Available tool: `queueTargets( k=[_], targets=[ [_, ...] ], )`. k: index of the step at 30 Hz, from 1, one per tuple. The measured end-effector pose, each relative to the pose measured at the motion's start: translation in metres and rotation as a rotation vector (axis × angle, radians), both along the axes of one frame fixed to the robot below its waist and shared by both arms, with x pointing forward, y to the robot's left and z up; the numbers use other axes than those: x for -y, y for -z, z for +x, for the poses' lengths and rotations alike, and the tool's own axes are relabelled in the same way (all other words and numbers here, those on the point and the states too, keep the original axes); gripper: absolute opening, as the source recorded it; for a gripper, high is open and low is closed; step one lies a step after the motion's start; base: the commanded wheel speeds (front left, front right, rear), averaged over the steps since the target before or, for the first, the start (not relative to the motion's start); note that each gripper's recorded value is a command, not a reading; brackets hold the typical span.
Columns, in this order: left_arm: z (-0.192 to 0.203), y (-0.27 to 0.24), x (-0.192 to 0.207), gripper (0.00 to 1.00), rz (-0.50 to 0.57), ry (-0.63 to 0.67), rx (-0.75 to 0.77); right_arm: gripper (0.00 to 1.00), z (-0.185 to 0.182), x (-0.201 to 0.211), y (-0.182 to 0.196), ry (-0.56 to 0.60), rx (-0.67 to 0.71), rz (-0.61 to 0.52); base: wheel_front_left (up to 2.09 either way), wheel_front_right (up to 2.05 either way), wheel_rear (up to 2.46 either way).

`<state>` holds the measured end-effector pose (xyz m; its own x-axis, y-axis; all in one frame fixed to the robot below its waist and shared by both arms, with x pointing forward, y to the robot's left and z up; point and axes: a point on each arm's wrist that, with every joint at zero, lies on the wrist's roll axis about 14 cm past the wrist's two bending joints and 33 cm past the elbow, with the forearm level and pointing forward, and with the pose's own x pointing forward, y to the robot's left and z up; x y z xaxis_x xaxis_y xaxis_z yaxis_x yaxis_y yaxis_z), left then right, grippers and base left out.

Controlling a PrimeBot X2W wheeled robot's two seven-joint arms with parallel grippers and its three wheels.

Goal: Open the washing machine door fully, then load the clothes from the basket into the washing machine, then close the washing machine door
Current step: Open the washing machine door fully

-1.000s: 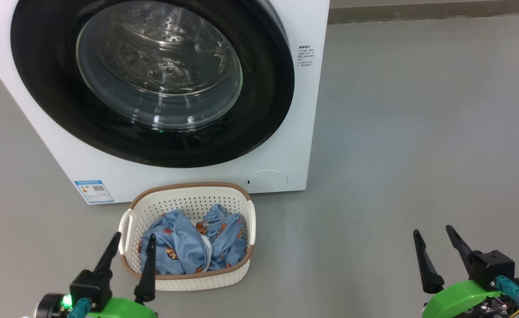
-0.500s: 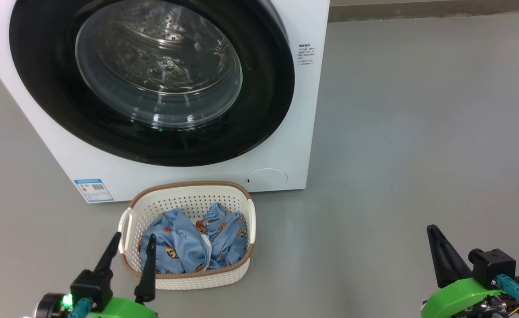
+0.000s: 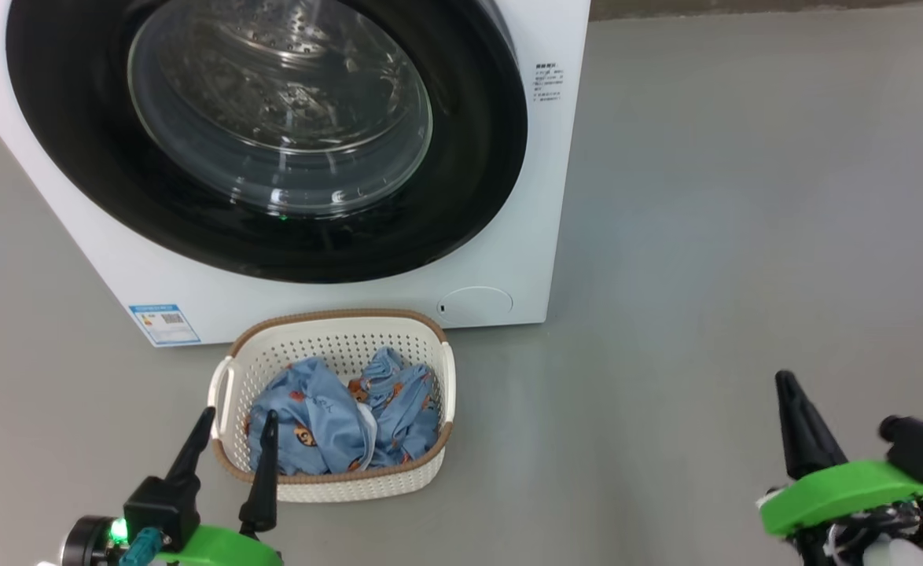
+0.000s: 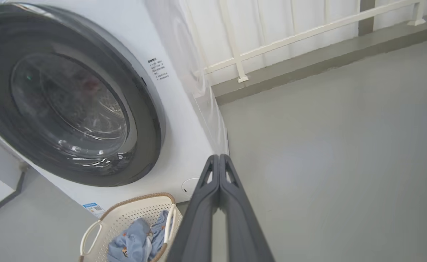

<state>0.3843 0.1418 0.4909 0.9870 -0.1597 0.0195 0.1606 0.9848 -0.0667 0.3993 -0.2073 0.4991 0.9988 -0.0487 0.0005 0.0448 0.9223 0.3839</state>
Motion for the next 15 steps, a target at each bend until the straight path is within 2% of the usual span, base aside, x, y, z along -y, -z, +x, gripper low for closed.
queueTargets(
  k=[2, 3, 10, 15],
  targets=[
    [0.003, 0.000, 0.000, 1.00, 0.000, 0.000, 0.001, 0.00, 0.008, 0.003, -0.001, 0.015, 0.002, 0.112, 0.00, 0.00, 0.00],
    [0.003, 0.000, 0.000, 1.00, 0.000, 0.000, 0.001, 0.00, 0.008, 0.003, -0.001, 0.015, 0.002, 0.112, 0.00, 0.00, 0.00],
    [0.020, -0.004, 0.004, 1.00, -0.005, 0.008, 0.014, 0.00, 0.042, 0.020, 0.000, 0.074, -0.005, 0.590, 0.00, 0.00, 0.00],
    [0.030, 0.002, 0.004, 1.00, -0.005, 0.011, 0.001, 0.00, 0.077, 0.016, -0.005, 0.032, -0.004, 0.883, 0.00, 0.00, 0.00]
  ],
)
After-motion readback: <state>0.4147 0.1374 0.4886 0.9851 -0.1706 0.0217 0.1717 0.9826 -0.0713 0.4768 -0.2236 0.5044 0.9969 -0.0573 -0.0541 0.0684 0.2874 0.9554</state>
